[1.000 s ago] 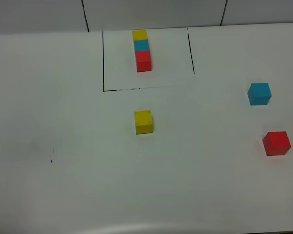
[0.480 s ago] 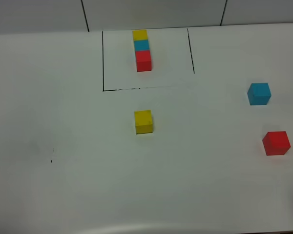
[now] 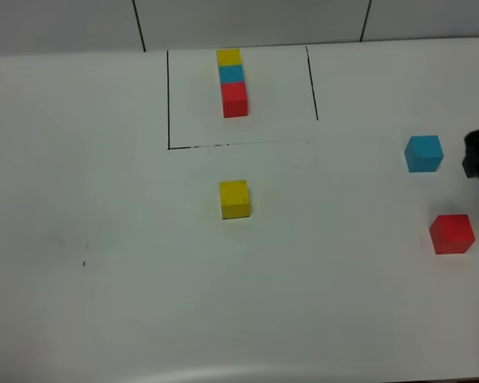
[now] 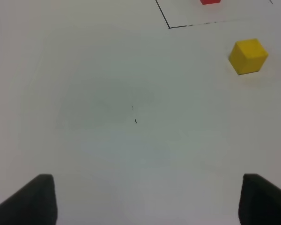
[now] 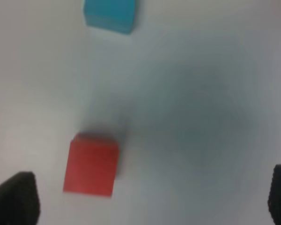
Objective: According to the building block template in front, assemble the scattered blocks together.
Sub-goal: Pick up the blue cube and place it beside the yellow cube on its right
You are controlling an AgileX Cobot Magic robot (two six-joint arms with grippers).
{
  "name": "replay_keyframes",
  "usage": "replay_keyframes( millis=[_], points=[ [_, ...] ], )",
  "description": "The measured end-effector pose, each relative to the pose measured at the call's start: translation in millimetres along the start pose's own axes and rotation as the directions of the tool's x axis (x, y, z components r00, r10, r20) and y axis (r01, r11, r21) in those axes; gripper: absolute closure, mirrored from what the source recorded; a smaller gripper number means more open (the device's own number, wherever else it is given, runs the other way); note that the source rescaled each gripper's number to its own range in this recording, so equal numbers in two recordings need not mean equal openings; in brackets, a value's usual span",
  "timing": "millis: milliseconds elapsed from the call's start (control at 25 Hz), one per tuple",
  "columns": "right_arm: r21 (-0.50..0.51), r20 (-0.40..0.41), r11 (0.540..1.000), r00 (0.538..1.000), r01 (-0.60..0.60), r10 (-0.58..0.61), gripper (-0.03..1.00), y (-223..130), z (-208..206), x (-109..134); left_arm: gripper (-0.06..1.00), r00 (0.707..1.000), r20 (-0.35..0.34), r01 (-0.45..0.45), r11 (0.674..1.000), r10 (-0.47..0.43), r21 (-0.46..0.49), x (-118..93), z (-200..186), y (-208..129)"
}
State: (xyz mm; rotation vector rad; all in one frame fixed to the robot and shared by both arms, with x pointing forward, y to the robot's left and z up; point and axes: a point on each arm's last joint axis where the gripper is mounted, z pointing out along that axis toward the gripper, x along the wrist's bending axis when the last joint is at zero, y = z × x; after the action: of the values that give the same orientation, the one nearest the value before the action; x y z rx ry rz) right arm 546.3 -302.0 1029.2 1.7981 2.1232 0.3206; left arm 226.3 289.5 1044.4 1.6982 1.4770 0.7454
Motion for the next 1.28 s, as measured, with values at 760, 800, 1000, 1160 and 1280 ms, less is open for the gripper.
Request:
replay_keyframes(
  millis=[760,800,1000,1160,1280],
  points=[
    [0.134,-0.097,0.991,0.995,-0.017,0.030,-0.03,80,121,-1,0.28,1.000,0.000,0.000,1.000,0.000,0.000,0,0,0],
    [0.133,-0.101,0.991,0.994,-0.022,0.036,-0.03,81,123,-1,0.28,1.000,0.000,0.000,1.000,0.000,0.000,0,0,0],
    [0.126,-0.124,0.990,0.990,-0.055,0.071,-0.02,84,129,2,0.28,1.000,0.000,0.000,1.000,0.000,0.000,0,0,0],
    [0.134,-0.124,0.984,0.983,-0.116,0.133,-0.01,82,134,-6,0.28,1.000,0.000,0.000,1.000,0.000,0.000,0,0,0],
    [0.153,-0.129,0.976,0.976,-0.156,0.176,0.00,79,142,-12,0.28,1.000,0.000,0.000,1.000,0.000,0.000,0,0,0]
  ],
)
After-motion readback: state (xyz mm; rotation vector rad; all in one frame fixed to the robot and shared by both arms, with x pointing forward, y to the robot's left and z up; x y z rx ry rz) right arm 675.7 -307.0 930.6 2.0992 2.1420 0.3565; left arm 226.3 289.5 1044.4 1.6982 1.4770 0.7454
